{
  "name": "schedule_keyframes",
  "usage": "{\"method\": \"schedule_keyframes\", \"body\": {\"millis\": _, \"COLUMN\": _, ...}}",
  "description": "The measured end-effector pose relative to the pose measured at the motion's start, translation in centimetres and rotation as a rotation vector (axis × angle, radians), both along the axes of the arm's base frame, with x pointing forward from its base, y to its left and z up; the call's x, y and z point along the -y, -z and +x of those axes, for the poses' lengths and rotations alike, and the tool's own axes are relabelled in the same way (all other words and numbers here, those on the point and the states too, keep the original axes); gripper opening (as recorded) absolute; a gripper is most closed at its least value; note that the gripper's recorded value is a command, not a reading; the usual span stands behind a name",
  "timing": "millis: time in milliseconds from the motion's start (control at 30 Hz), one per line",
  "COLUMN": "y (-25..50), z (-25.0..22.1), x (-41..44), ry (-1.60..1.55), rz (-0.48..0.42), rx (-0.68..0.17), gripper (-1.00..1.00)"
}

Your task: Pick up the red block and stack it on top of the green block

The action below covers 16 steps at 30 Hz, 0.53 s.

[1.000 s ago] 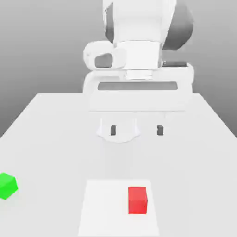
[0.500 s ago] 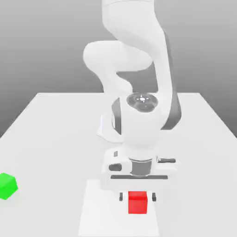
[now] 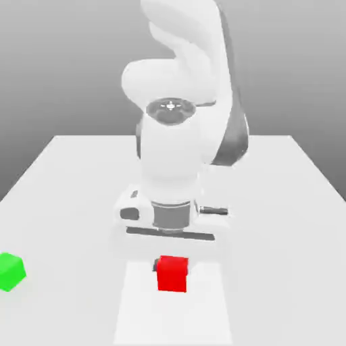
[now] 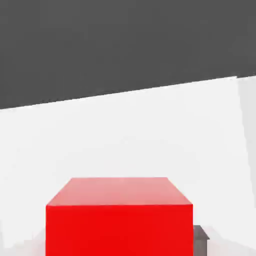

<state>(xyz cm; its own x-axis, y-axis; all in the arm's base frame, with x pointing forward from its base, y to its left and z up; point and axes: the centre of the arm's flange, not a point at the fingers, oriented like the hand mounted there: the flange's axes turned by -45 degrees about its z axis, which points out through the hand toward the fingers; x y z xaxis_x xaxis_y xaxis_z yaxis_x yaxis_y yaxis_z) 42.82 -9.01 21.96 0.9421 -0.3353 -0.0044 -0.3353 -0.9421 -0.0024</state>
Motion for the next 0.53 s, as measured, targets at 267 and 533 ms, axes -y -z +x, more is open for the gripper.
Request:
{"method": "schedule_keyframes", "body": {"millis": 267, "y": -2.2, "z": -6.4, "x": 21.5, "ry": 0.486, "rz": -0.002, "rx": 0.002, "gripper": -1.0}}
{"method": "schedule_keyframes", "body": {"millis": 533, "y": 3.5, "z": -8.8, "x": 25.6, "ry": 0.583, "rz": -0.004, "rx": 0.002, "gripper": 1.0}}
